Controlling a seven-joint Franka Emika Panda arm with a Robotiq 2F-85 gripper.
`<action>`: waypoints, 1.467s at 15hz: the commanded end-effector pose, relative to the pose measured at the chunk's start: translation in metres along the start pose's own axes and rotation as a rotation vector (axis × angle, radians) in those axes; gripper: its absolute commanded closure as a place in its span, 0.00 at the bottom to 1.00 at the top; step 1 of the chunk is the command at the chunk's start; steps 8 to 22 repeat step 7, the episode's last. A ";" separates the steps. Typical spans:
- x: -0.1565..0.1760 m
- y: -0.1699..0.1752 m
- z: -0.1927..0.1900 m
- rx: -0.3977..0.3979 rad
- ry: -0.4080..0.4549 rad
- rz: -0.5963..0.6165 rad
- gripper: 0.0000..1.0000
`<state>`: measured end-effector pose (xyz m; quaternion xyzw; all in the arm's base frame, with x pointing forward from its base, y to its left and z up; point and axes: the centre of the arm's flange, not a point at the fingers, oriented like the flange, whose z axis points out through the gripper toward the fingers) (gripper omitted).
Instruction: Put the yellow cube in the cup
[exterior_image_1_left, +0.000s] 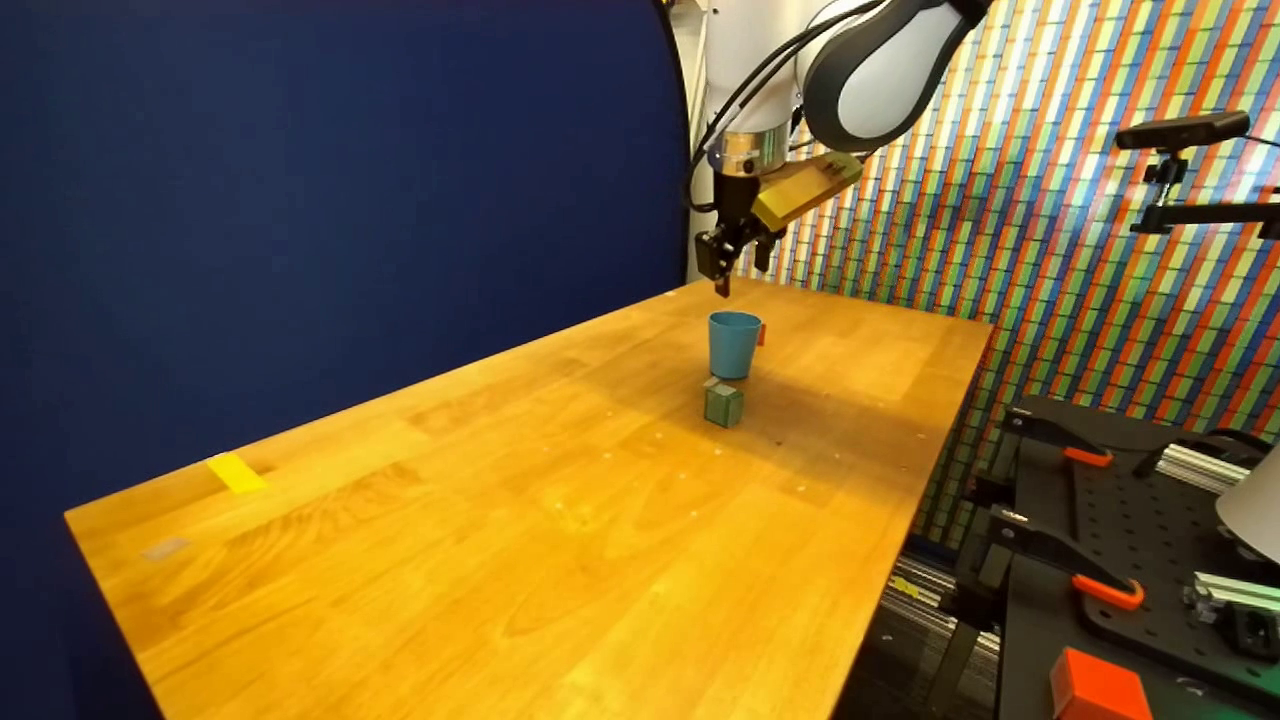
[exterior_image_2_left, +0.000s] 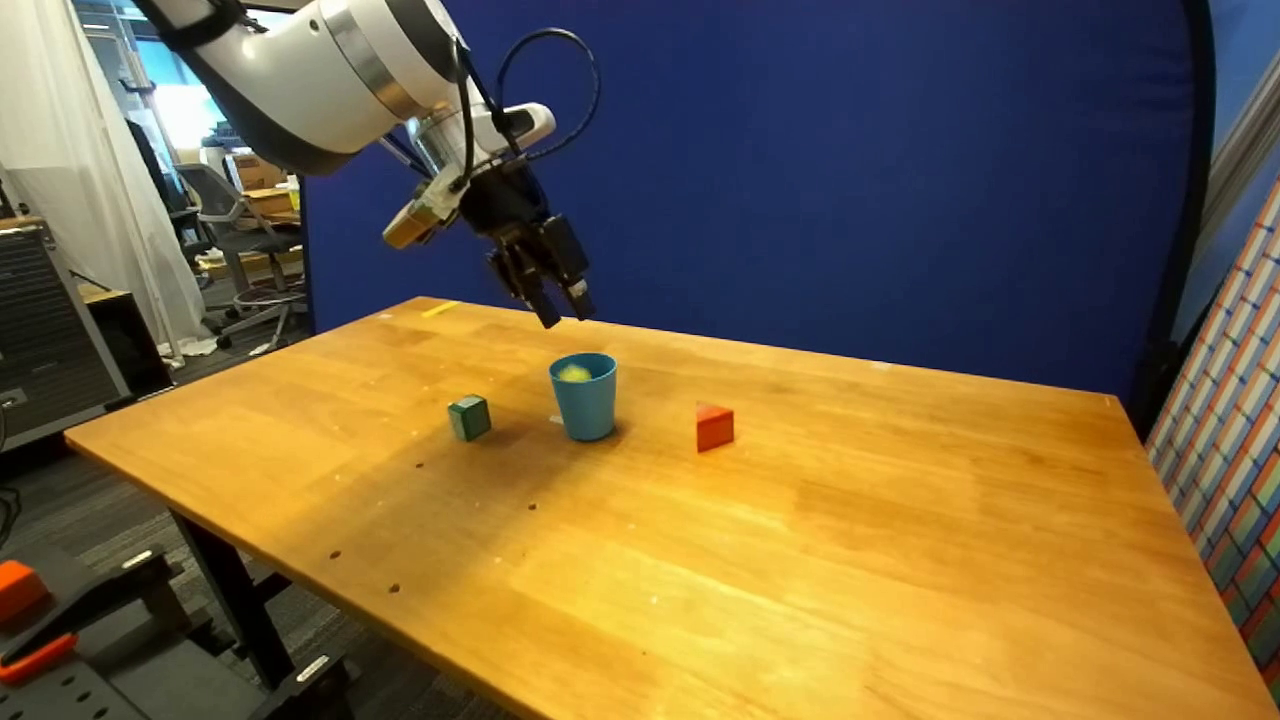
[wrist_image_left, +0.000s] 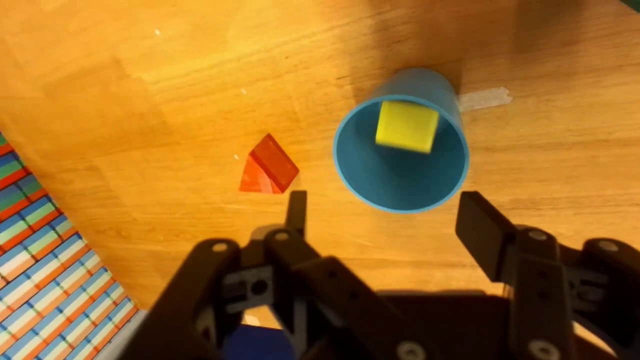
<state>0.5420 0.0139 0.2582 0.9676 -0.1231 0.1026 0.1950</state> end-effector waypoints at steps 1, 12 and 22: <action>-0.006 0.005 -0.005 0.013 -0.008 0.009 0.00; -0.010 -0.004 0.007 0.020 -0.035 0.002 0.00; -0.010 -0.004 0.007 0.020 -0.035 0.002 0.00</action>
